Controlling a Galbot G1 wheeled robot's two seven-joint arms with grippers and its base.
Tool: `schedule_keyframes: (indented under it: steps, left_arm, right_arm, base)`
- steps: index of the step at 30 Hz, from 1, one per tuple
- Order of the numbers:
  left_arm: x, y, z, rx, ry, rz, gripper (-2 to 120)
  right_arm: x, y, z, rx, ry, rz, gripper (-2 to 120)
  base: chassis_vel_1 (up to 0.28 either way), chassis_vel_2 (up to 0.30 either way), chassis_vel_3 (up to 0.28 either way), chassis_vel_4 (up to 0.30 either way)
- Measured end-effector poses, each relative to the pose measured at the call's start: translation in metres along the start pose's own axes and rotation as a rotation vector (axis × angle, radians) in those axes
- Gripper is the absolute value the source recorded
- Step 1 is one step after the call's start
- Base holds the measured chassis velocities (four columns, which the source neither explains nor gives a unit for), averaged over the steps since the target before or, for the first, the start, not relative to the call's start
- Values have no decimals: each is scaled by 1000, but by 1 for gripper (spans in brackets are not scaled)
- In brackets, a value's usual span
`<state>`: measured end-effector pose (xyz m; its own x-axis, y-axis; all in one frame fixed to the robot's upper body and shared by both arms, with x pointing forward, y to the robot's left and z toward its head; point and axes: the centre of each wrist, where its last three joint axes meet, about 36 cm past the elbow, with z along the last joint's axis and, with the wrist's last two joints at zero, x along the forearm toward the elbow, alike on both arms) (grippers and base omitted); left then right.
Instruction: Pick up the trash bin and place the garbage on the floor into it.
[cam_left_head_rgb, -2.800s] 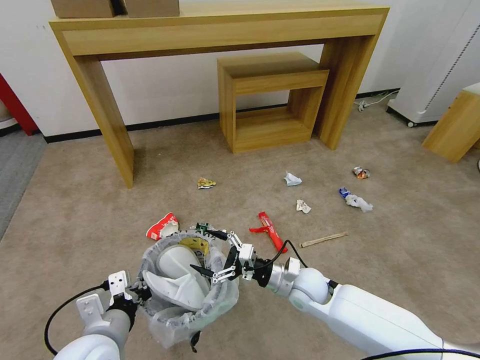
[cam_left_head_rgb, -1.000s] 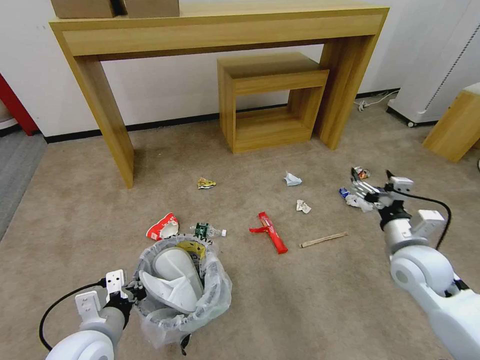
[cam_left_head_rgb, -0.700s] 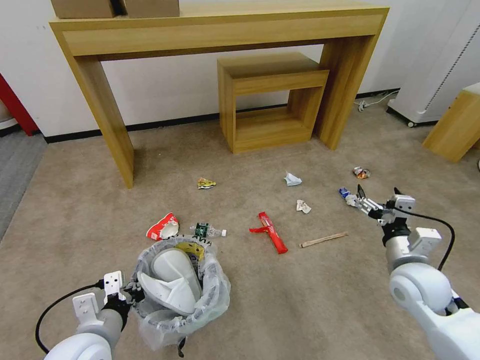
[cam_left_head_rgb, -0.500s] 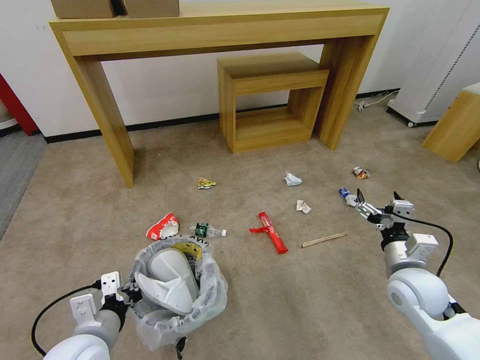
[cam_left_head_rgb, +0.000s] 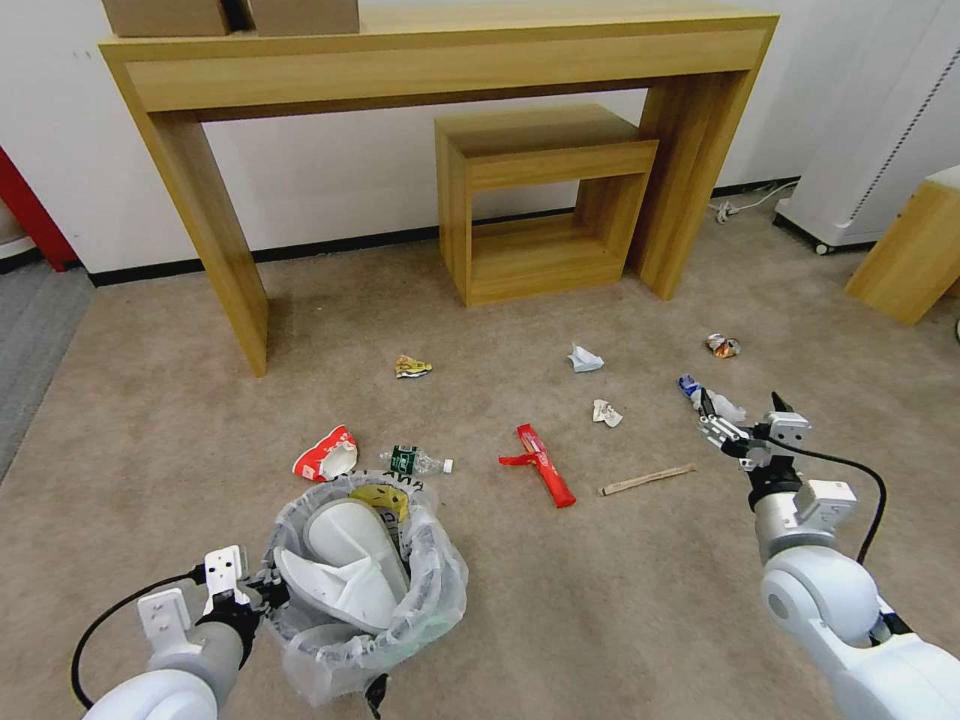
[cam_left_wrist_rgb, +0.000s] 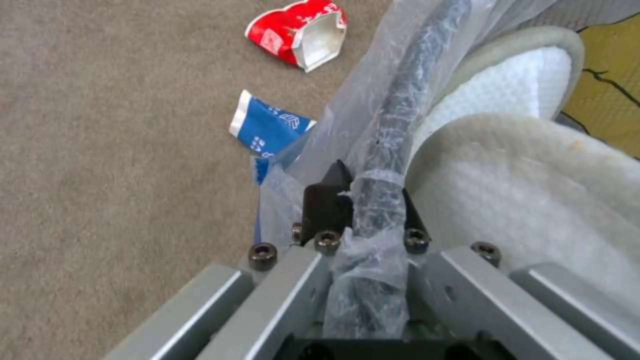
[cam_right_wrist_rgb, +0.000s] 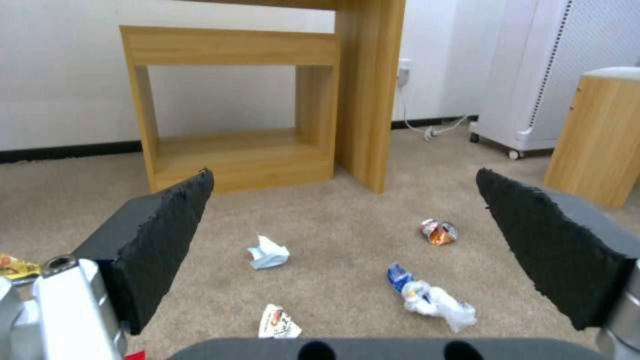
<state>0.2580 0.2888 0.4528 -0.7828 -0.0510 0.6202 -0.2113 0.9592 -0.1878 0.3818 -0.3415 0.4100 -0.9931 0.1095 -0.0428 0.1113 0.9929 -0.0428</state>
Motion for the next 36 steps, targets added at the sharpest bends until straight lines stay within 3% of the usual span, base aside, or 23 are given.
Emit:
schedule_keyframes:
  steps: [36]
  left_arm:
    - [5, 0, 7, 7, 5, -23, 1]
  right_arm:
    - [-4, -3, 7, -5, -28, -28, 100]
  base:
    - [0, 0, 0, 0]
